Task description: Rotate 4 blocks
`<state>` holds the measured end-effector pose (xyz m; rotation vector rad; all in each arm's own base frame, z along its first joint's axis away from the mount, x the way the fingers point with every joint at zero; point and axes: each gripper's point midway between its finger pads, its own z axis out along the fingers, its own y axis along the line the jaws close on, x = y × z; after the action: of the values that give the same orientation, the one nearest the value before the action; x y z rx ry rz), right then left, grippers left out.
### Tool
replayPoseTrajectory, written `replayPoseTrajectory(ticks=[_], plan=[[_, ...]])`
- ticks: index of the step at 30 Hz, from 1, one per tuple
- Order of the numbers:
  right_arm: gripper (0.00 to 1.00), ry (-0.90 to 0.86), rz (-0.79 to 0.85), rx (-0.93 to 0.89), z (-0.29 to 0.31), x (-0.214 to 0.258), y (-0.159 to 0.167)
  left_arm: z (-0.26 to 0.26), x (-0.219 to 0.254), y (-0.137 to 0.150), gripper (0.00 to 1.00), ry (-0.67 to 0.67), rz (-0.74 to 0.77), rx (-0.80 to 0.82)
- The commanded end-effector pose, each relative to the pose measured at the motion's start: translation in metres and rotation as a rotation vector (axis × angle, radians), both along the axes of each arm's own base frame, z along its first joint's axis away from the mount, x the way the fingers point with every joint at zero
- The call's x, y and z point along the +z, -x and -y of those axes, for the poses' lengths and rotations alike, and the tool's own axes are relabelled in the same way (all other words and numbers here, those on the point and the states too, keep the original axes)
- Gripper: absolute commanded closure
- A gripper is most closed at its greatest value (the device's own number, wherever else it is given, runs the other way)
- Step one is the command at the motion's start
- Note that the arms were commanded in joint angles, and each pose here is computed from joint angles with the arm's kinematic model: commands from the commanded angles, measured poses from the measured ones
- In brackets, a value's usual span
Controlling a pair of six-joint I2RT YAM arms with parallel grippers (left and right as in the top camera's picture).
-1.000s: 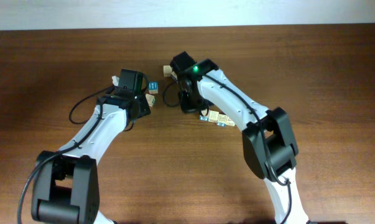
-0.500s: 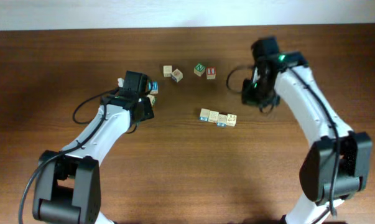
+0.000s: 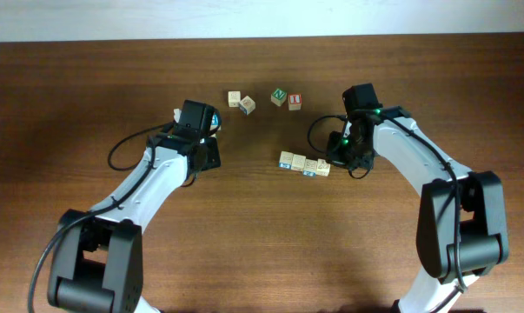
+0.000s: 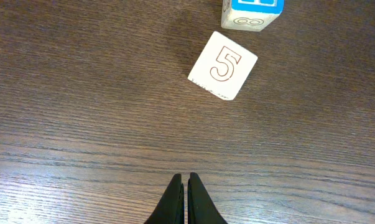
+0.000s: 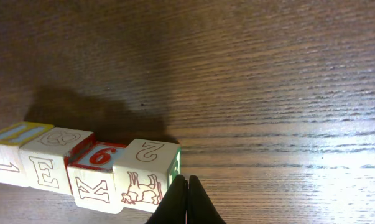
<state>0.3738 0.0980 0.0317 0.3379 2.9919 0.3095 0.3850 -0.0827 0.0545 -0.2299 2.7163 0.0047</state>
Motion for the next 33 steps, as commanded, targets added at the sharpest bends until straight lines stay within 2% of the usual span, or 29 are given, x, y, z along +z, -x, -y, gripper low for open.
replayPoseTrajectory(ticks=[1,14,23,30,33], plan=[[0.96,0.028,-0.034,-0.047,0.004,-0.011,0.008,0.004,0.002,-0.004,0.97,0.004,0.005,-0.019],[0.96,-0.074,-0.001,0.033,-0.042,-0.020,0.009,0.004,0.002,-0.004,0.95,0.004,0.005,-0.019],[0.96,-0.165,0.116,0.112,-0.082,-0.020,-0.014,0.010,0.002,-0.002,0.96,0.031,-0.002,-0.033],[0.96,-0.159,0.154,0.146,-0.092,-0.017,-0.019,0.012,0.002,-0.002,0.96,0.040,-0.004,-0.037],[0.92,-0.070,0.153,0.142,-0.079,0.004,-0.027,0.012,0.002,-0.002,0.95,0.040,-0.004,-0.037]])
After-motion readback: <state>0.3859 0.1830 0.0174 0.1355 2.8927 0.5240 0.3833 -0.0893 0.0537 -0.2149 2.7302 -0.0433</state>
